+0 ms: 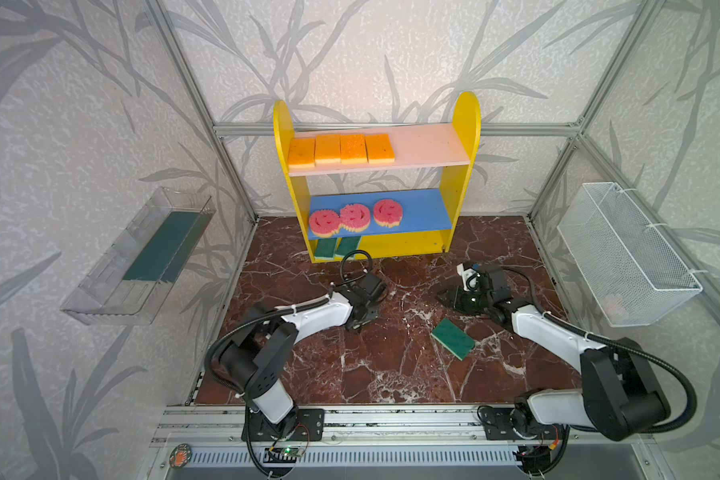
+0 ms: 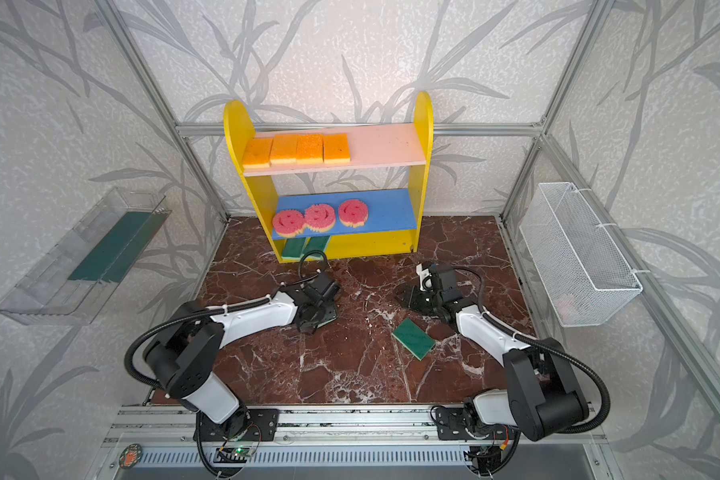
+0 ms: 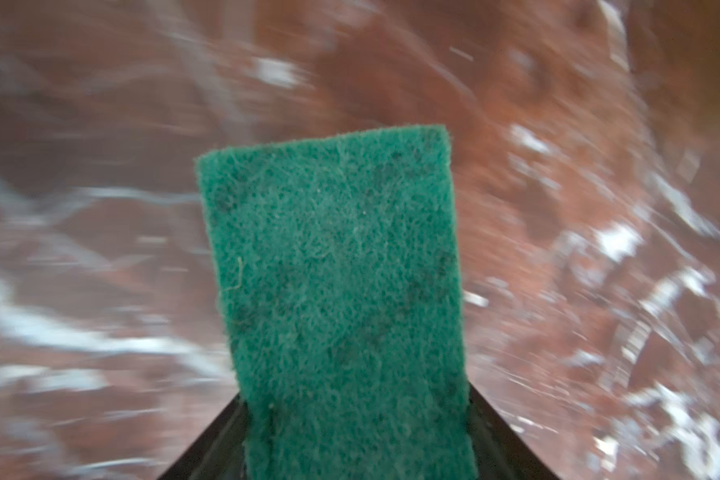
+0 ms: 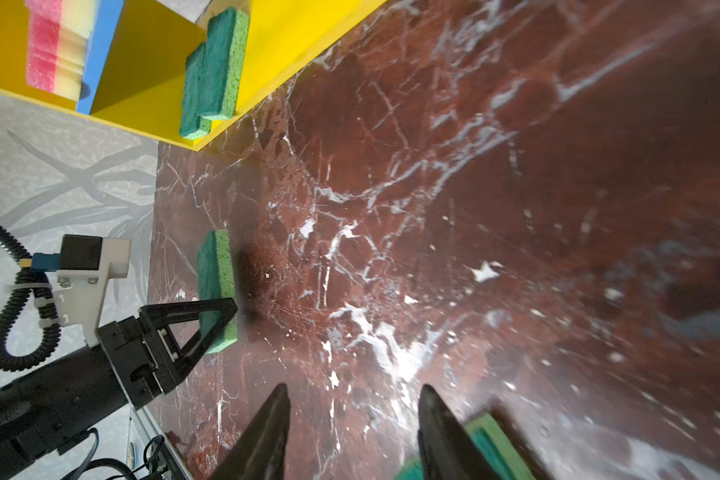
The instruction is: Place and organize the cleaning sponges onto the shelf
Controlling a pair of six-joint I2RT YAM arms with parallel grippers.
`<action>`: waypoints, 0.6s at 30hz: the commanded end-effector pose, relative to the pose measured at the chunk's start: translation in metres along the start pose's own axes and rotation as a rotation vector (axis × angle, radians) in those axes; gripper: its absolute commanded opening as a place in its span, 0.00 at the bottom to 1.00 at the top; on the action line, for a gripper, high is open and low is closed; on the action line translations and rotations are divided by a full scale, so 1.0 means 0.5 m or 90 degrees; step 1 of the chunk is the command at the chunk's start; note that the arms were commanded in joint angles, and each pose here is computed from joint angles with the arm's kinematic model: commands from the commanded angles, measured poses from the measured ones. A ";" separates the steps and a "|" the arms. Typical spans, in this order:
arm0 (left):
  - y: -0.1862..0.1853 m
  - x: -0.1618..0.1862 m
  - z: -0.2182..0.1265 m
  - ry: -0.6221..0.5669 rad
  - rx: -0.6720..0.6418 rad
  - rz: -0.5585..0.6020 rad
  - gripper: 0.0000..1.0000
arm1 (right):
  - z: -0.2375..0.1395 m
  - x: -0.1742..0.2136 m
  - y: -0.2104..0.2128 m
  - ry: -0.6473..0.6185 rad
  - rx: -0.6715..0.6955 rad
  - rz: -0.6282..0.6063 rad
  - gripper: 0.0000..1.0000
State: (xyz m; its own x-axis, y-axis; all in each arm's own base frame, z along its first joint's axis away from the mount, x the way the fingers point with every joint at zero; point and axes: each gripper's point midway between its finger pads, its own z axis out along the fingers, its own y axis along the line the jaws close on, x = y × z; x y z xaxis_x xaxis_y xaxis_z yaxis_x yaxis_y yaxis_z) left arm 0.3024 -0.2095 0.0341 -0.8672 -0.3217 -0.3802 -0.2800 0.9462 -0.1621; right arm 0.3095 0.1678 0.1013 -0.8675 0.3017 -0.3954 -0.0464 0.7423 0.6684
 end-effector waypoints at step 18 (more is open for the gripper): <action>-0.021 0.009 -0.095 -0.030 0.040 0.096 0.99 | -0.009 0.062 0.022 0.044 0.061 -0.053 0.53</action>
State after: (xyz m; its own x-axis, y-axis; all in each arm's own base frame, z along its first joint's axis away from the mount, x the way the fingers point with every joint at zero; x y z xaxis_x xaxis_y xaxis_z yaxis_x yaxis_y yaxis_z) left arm 0.2851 -0.2379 0.0555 -0.8975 -0.1960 -0.3950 -0.1303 0.9736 -0.1872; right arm 0.2742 0.1724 0.0958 -0.8970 0.2180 -0.3846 -0.0577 0.8049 0.5907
